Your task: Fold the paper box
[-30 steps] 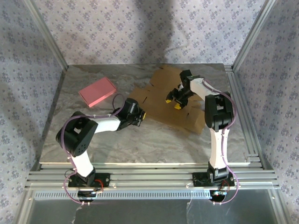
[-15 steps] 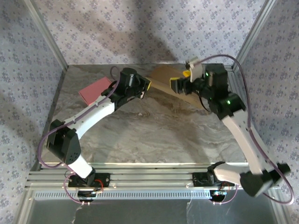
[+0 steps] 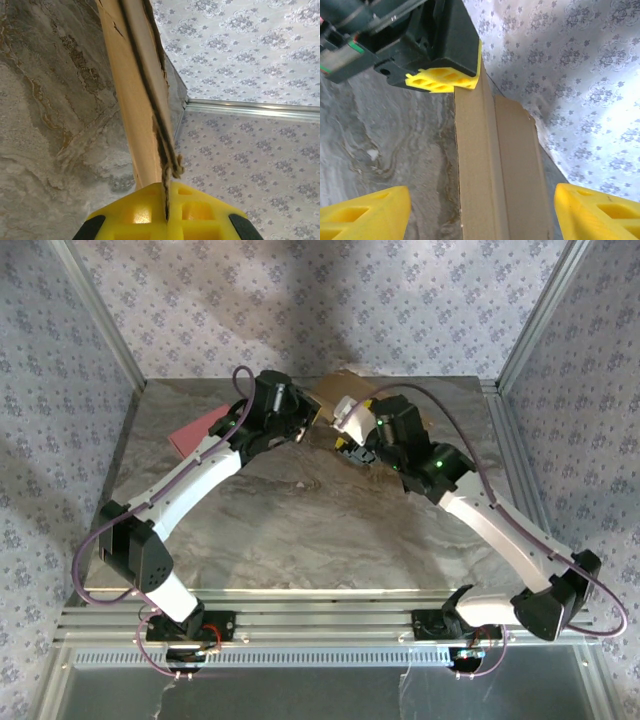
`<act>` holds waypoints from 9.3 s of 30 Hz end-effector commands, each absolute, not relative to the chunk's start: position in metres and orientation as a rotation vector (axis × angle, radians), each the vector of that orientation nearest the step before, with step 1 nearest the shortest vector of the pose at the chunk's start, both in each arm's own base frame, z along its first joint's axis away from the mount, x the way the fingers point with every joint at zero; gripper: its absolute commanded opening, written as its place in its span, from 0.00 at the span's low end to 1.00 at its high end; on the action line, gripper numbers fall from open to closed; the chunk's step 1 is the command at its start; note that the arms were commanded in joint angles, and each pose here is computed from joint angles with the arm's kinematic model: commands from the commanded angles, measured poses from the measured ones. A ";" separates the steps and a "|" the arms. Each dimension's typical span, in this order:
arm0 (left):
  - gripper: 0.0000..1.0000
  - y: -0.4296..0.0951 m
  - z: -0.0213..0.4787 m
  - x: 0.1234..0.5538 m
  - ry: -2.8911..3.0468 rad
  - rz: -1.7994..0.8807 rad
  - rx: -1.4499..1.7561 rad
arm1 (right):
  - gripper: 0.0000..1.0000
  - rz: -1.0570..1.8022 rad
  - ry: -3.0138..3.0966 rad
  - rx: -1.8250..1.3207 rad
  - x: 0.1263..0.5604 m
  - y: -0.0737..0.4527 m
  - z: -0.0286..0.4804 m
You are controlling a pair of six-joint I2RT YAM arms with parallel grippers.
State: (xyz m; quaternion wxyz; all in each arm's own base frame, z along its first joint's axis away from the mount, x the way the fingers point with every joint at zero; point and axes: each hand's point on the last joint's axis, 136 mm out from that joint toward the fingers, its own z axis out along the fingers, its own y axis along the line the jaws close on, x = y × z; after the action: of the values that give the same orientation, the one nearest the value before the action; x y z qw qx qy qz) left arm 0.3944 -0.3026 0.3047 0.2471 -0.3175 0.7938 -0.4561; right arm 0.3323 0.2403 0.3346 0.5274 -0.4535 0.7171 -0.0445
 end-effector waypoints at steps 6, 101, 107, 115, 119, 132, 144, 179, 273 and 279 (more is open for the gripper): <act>0.00 -0.296 0.352 0.383 2.089 -1.286 -0.783 | 0.71 -0.441 1.690 -1.107 0.361 0.237 0.320; 0.67 -0.129 0.295 0.387 2.204 -0.959 -0.961 | 0.00 -0.150 2.011 -1.231 0.461 0.226 0.215; 0.61 -0.144 0.307 0.418 2.142 -1.060 -1.033 | 0.00 -0.133 1.906 -1.316 0.456 0.238 0.222; 0.55 -0.172 0.320 0.456 2.129 -1.143 -0.998 | 0.00 -0.203 1.826 -1.427 0.463 0.249 0.225; 0.48 -0.180 0.316 0.470 2.176 -1.133 -0.972 | 0.00 -0.227 1.796 -1.469 0.464 0.255 0.225; 0.47 -0.222 0.293 0.493 2.368 -1.064 -0.692 | 0.00 -0.205 1.787 -1.490 0.458 0.269 0.223; 0.47 -0.234 0.268 0.463 2.480 -1.022 -0.703 | 0.00 -0.221 1.784 -1.492 0.459 0.270 0.221; 0.00 -0.230 0.246 0.444 2.497 -1.059 -0.928 | 0.34 -0.237 1.748 -1.376 0.452 0.293 0.250; 0.12 -0.136 0.079 0.445 2.424 -0.546 -0.561 | 0.00 1.286 2.146 1.696 0.437 0.206 0.256; 0.11 -0.155 0.068 0.461 2.408 -0.644 -0.606 | 0.00 1.301 2.129 1.711 0.441 0.205 0.261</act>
State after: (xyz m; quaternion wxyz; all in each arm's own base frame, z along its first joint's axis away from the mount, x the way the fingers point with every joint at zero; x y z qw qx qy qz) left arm 0.4432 -0.1471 0.0591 0.2647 -0.2138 0.9141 -0.2207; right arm 0.4371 0.2063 0.2509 0.0640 0.5583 0.7114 0.4220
